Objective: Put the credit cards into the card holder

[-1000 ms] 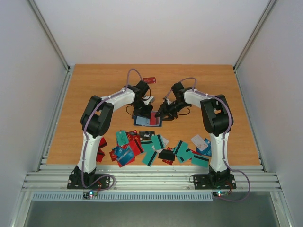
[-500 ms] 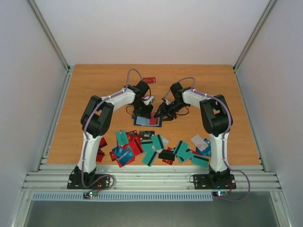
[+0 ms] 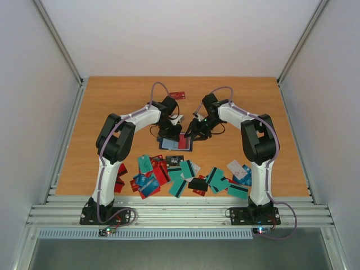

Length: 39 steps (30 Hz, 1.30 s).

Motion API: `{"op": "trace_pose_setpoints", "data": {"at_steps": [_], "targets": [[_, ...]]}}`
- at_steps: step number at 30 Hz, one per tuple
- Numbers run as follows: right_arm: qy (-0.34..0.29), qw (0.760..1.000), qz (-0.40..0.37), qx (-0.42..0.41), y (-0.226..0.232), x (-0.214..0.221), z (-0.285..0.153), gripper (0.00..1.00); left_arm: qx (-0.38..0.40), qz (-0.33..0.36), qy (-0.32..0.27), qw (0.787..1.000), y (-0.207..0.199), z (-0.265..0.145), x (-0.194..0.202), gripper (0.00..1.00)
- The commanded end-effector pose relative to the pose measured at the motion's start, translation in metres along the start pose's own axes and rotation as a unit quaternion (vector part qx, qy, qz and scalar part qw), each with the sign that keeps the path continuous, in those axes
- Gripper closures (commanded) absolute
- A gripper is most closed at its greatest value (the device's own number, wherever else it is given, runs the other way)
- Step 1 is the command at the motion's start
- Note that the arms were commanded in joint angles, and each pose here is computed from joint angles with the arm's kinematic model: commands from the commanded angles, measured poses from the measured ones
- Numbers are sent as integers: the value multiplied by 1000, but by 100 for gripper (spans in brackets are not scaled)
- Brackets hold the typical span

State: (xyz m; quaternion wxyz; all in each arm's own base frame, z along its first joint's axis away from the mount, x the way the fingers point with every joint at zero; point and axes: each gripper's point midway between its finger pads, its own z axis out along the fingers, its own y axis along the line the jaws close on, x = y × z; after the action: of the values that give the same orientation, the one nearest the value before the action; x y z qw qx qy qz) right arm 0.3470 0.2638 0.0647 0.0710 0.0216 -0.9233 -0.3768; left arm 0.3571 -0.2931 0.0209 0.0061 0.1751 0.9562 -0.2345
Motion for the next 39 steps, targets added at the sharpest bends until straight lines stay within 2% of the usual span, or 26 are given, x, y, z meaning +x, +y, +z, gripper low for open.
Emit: {"op": "trace_pose_setpoints", "data": {"at_steps": [1,26,32,39], "targets": [[-4,1000,-9,8,3,-2,-2,58,-7,0,28,1000,6,14,16,100],[18,1000,0,-3,-2,-8,20,58,-5,1,33,999,7,18,18,100],[12,999,-11,33,-10,-7,14,58,-7,2,35,999,8,18,19,100],[13,999,-9,33,-10,-7,15,58,-6,2,34,999,7,18,19,100]]}}
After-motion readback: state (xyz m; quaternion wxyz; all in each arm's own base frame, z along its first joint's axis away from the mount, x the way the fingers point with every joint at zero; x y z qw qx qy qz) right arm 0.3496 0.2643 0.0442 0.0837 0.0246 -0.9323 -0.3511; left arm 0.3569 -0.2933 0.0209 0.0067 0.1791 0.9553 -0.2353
